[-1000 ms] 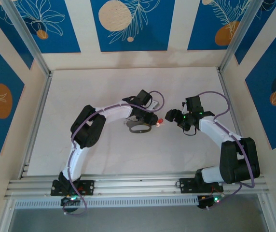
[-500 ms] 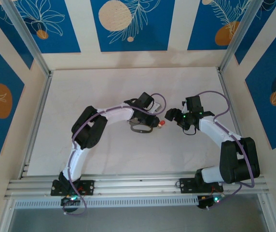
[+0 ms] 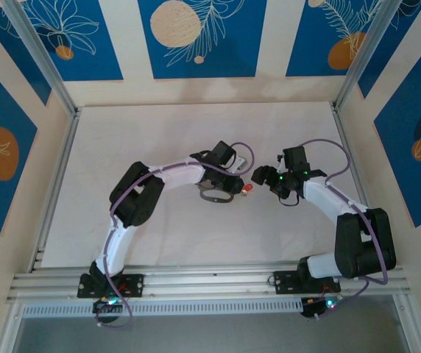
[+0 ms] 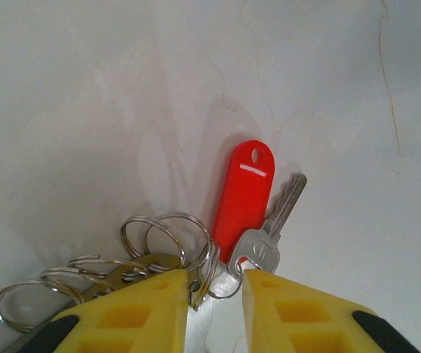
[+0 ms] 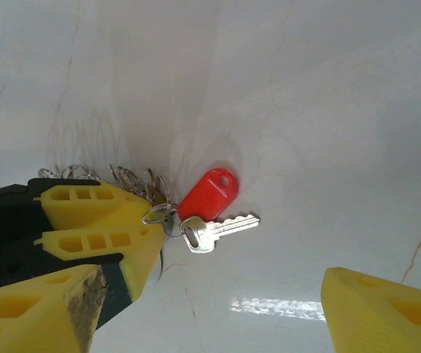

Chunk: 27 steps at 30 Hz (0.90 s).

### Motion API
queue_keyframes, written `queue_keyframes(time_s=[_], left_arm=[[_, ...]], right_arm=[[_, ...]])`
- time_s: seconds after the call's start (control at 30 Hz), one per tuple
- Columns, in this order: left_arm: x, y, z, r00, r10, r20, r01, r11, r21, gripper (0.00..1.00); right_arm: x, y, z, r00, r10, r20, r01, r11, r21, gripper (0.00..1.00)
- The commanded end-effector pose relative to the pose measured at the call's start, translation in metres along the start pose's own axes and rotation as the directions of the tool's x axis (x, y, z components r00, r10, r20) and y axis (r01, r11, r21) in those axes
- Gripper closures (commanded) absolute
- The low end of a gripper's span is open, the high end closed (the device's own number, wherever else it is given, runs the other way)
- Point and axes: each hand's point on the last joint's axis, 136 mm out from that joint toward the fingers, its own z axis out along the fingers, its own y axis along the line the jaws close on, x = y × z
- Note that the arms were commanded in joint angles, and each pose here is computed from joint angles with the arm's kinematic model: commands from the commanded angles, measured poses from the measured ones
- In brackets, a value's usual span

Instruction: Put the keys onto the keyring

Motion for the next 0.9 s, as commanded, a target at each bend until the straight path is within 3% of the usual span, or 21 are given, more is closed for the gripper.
queue_keyframes(time_s=[0.0, 0.47, 0.7, 0.77, 0.87], left_arm=[[-0.0031, -0.0113, 0.0049, 1.000, 0.017, 0.004, -0.017, 1.000, 0.019, 0.78], [0.0016, -0.0050, 0.0122, 0.999, 0.031, -0.011, -0.032, 0.999, -0.032, 1.00], [-0.0007, -0.0061, 0.0087, 0.999, 0.042, -0.003, -0.042, 0.998, -0.036, 1.00], [-0.0005, -0.0087, 0.0082, 0.999, 0.045, -0.001, -0.045, 0.999, -0.025, 0.89], [-0.0009, -0.0131, 0.0087, 0.999, 0.050, 0.002, -0.050, 0.999, -0.013, 0.81]], right_arm=[[0.0042, -0.0017, 0.0012, 1.000, 0.014, -0.018, -0.014, 1.000, -0.007, 0.22], [0.0042, -0.0009, -0.0033, 1.000, 0.013, -0.012, -0.013, 1.000, -0.006, 0.22], [0.0035, 0.0005, -0.0050, 1.000, 0.008, -0.008, -0.008, 1.000, -0.009, 0.22], [0.0035, 0.0006, -0.0051, 1.000, 0.009, -0.008, -0.009, 1.000, -0.008, 0.22], [0.0034, 0.0007, -0.0051, 1.000, 0.007, -0.008, -0.007, 1.000, -0.008, 0.22]])
